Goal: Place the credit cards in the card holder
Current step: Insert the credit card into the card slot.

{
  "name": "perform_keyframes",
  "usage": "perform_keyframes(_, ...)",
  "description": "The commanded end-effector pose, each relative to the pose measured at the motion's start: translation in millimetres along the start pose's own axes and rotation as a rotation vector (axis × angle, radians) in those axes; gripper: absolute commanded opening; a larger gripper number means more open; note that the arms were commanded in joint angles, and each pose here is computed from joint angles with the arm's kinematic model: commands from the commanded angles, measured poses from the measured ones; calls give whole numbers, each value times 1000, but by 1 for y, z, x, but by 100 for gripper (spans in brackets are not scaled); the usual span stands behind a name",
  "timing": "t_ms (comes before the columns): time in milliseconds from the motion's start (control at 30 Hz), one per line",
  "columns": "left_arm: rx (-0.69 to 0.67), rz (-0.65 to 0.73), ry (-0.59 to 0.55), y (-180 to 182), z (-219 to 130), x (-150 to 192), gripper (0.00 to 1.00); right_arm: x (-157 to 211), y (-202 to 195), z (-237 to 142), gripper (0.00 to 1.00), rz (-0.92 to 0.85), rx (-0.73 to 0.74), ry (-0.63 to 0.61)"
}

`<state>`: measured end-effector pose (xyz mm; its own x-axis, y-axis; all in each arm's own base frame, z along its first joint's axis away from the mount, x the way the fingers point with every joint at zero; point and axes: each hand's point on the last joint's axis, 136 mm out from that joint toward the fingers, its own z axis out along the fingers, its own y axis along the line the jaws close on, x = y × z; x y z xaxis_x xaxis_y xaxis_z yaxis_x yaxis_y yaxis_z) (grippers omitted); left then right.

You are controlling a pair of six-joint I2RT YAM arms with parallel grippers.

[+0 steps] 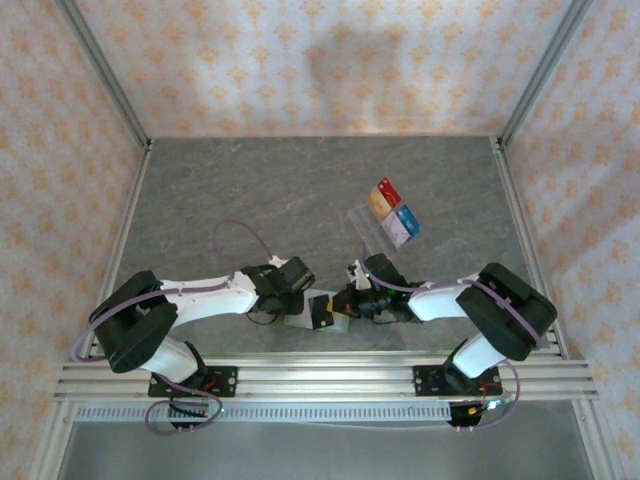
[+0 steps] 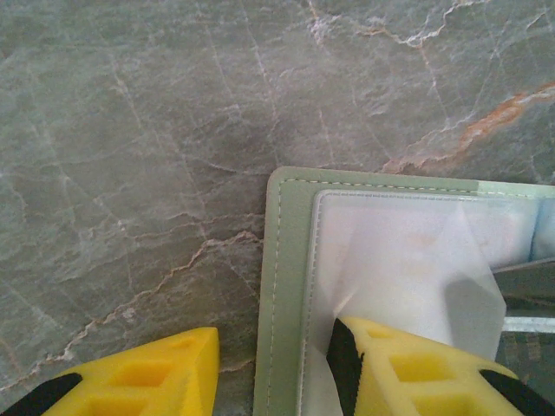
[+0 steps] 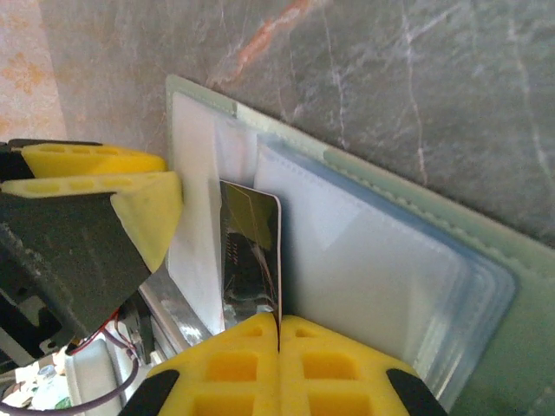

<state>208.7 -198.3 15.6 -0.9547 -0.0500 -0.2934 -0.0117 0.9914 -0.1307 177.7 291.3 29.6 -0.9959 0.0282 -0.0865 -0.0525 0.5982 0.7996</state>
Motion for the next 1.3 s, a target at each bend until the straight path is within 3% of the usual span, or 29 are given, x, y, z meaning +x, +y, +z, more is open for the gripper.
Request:
perform_keyframes(0,-129,25,86,34,14,31,41,-13,-4,3,0,-11,42,-62)
perform_keyframes(467,-116,29,89,31,16,32,41,-30,-12,-4,0,-12,98,-176)
perform_keyframes(1267,-108,36,96,31,18,35,41,1,-25,0,0,-29,156,-53)
